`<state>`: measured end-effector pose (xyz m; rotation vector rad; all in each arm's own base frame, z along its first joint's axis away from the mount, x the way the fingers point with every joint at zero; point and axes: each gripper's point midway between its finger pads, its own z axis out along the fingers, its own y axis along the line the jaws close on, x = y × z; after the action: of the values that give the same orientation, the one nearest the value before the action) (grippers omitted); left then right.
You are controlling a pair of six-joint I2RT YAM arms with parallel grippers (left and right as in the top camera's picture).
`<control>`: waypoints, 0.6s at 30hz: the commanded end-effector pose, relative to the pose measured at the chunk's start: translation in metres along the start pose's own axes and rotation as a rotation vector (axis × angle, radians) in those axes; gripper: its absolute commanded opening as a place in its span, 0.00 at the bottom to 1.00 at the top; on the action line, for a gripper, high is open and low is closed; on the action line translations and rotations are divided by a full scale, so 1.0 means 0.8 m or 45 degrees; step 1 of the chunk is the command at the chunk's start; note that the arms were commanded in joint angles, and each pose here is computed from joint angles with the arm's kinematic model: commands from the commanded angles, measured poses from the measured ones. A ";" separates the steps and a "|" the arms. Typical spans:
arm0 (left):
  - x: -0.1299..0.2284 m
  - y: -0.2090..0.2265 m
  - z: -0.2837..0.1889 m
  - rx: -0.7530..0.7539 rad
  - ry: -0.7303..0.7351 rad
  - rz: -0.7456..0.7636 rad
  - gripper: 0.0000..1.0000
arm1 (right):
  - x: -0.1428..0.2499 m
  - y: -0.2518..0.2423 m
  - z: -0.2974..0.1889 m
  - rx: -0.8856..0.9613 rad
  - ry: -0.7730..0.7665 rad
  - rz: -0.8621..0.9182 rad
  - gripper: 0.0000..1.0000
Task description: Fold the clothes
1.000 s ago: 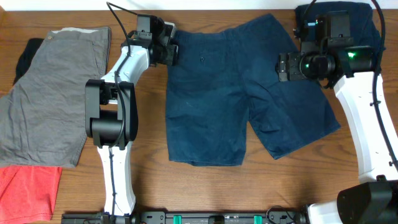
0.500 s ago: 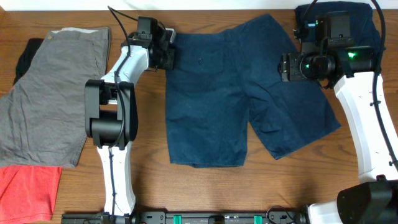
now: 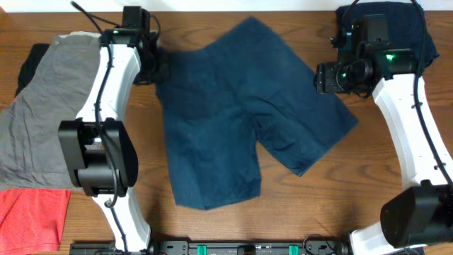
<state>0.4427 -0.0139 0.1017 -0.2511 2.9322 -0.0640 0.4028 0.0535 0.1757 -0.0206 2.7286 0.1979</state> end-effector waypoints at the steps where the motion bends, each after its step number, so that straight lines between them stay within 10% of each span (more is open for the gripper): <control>1: 0.026 0.044 -0.010 -0.232 0.088 -0.062 0.06 | 0.007 0.003 0.016 0.001 0.047 0.024 0.69; 6: 0.063 0.055 -0.017 -0.288 0.243 -0.051 0.10 | 0.018 0.007 0.035 -0.002 0.117 0.042 0.70; 11: 0.059 0.054 -0.022 -0.286 0.233 -0.052 0.78 | 0.031 0.022 0.048 -0.012 0.183 0.033 0.75; 18: 0.027 0.047 -0.082 -0.249 0.066 -0.064 0.91 | 0.046 0.054 0.053 -0.049 0.233 0.001 0.79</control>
<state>0.3909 0.0163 0.1220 -0.3467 3.1011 0.2201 0.3890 0.0896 0.1352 -0.0486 2.8805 0.2326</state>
